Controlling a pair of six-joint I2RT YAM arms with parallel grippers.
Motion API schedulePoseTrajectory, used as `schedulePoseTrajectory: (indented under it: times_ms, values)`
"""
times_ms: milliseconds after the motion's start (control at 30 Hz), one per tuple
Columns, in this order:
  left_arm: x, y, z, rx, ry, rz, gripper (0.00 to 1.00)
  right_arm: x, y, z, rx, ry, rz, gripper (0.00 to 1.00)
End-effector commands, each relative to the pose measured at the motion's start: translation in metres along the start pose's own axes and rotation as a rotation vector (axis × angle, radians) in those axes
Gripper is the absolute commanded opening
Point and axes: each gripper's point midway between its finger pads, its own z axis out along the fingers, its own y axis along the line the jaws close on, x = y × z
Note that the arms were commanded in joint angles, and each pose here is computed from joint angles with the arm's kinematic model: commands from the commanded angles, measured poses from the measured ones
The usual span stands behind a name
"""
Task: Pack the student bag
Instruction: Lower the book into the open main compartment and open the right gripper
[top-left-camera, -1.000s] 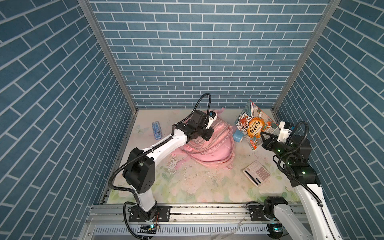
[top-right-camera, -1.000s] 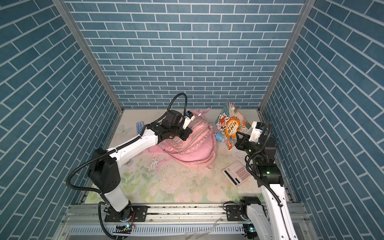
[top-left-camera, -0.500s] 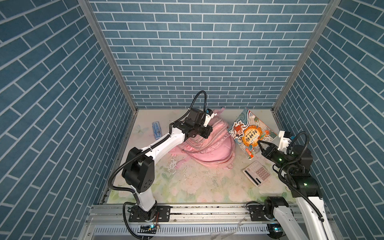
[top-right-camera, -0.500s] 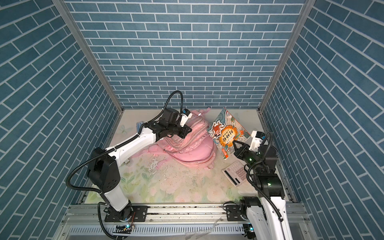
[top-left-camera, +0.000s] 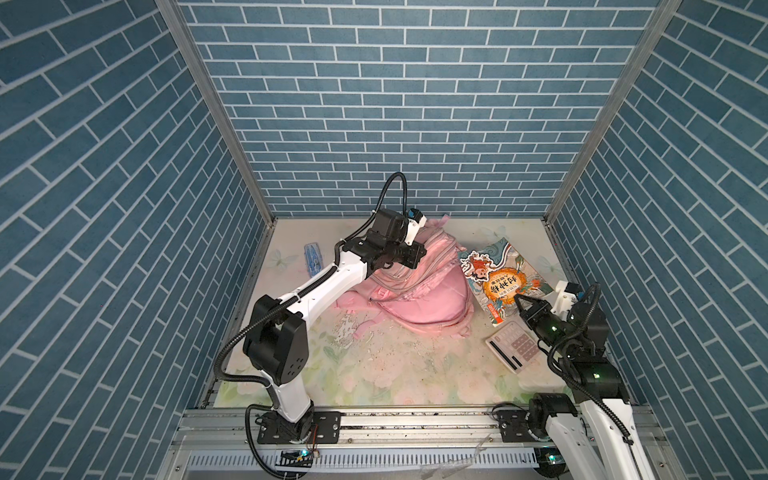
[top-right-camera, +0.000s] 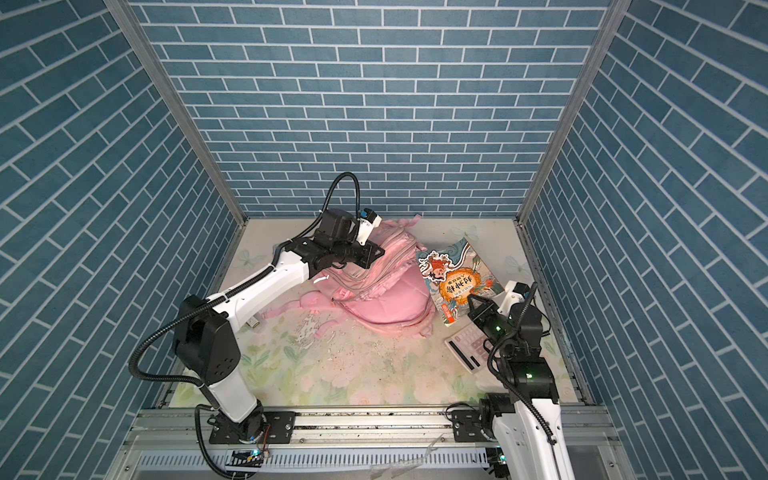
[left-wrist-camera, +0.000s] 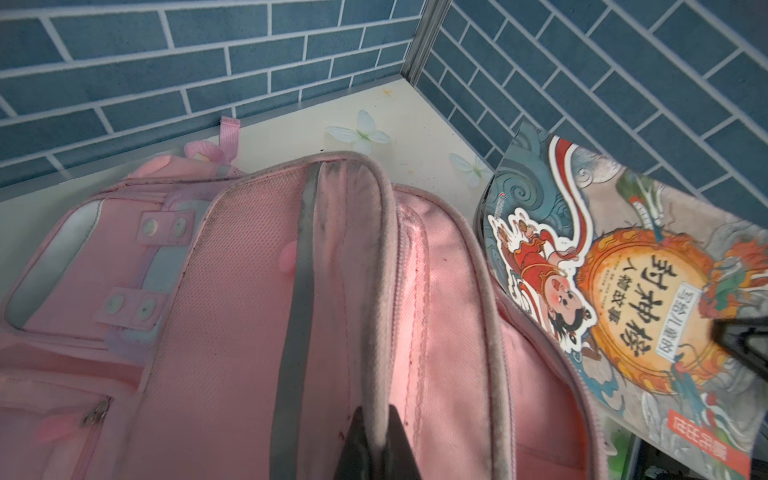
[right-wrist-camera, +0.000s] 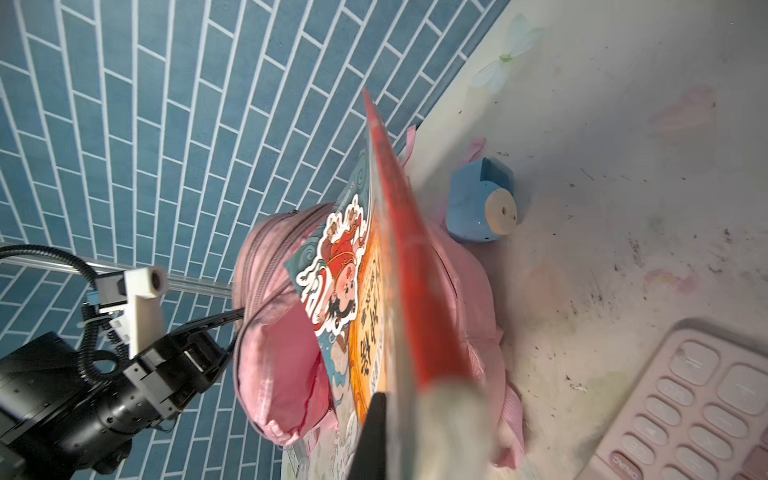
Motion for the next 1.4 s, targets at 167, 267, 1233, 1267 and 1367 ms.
schedulePoseTrajectory:
  times_ms: [167,267,1233,1267,1367]
  values:
    - [-0.069,-0.030,-0.020,0.105,-0.209,0.051,0.00,-0.021,0.001,-0.013,0.013,-0.137,0.015,0.00]
    - [-0.064,-0.025,-0.017,0.115,-0.203,0.034,0.00,-0.023,-0.001,-0.016,0.013,-0.163,0.013,0.00]
    - [-0.068,-0.030,-0.058,0.014,-0.347,-0.187,0.00,0.085,0.111,0.145,-0.414,0.390,0.080,0.00]
    - [-0.067,-0.030,-0.062,-0.002,-0.357,-0.203,0.00,0.089,0.110,0.153,-0.407,0.414,0.091,0.00]
    - [-0.066,-0.029,-0.073,-0.039,-0.397,-0.247,0.00,0.095,0.111,0.170,-0.414,0.451,0.113,0.00]
